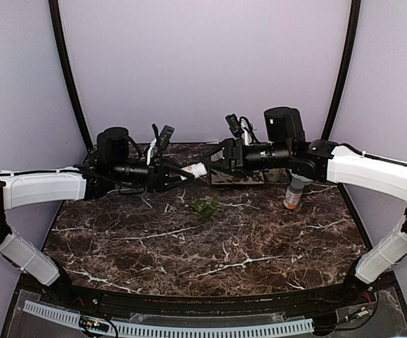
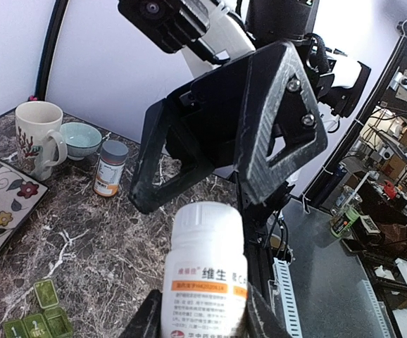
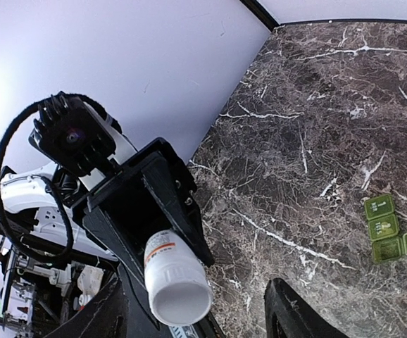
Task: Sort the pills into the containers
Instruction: Open the lid of the pill bottle.
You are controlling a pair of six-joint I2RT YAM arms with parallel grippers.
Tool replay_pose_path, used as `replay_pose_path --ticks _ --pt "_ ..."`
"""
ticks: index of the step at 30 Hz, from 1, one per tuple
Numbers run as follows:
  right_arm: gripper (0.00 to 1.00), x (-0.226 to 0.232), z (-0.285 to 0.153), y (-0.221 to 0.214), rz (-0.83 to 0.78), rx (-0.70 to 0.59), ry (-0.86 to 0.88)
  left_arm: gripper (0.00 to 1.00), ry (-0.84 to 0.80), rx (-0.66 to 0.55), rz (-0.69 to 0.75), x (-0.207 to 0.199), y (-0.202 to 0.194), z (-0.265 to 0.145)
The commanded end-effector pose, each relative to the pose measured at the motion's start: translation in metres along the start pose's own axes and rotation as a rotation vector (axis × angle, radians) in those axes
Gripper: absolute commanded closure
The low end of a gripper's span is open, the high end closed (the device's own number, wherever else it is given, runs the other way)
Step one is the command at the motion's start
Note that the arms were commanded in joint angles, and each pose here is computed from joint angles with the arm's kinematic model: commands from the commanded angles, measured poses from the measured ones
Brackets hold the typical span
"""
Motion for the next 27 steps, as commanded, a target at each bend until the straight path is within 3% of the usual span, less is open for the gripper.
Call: replay_pose_path --ticks 1,20,27 --pt "0.35 0.009 -0.002 0.011 0.038 -0.018 0.035 1.0 0.024 -0.016 0.093 -0.013 0.01 -0.002" --pt "0.45 -0.001 0.01 -0.005 0.091 0.054 0.035 1.0 0.046 -0.013 0.123 -0.013 0.012 0.004" --pt "0.59 -0.001 0.013 -0.007 0.093 0.065 0.045 1.0 0.047 -0.012 0.123 -0.013 0.011 0.005"
Point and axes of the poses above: each gripper's point midway between its finger pads, its own z axis out along the fingers, its own x axis along the line the jaws close on, y = z × x, the point moved 9 cm from there along -z, back along the fingers, and after that the axes turned 3 degrees about -z, right-handed, at the moved point
